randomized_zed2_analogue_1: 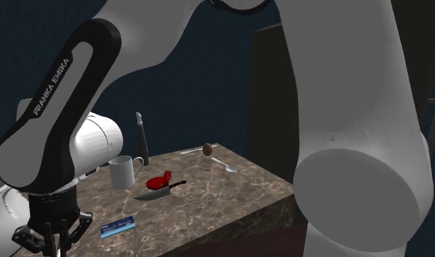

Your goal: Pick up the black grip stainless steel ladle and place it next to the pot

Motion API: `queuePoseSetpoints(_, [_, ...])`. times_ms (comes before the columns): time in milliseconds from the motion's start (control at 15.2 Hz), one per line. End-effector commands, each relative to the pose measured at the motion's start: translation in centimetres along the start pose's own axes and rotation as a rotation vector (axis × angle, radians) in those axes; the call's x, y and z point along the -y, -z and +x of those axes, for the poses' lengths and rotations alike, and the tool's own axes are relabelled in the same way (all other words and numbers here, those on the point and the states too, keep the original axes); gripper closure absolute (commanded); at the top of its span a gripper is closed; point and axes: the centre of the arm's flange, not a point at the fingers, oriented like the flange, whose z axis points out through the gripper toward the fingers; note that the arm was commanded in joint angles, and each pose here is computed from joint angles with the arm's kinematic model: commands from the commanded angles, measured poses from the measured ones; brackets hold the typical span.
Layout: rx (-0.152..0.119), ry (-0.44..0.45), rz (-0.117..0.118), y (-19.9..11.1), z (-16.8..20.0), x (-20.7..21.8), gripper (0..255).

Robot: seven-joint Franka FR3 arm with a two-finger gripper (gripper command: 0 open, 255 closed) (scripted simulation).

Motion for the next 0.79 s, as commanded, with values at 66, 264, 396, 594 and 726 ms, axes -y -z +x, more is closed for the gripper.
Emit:
queuePoseSetpoints(66, [0.000,0.000,0.000,-0.46,0.01,-0.03,255])
queuePoseSetpoints(264, [0.000,0.000,0.000,-0.46,0.01,-0.03,255])
queuePoseSetpoints(396, [0.000,0.000,0.000,-0.46,0.01,-0.03,255])
queuePoseSetpoints(594, [0.000,0.000,0.000,-0.45,0.01,-0.03,0])
queuePoseSetpoints(726, [0.000,0.000,0.000,-0.45,0.01,-0.03,0])
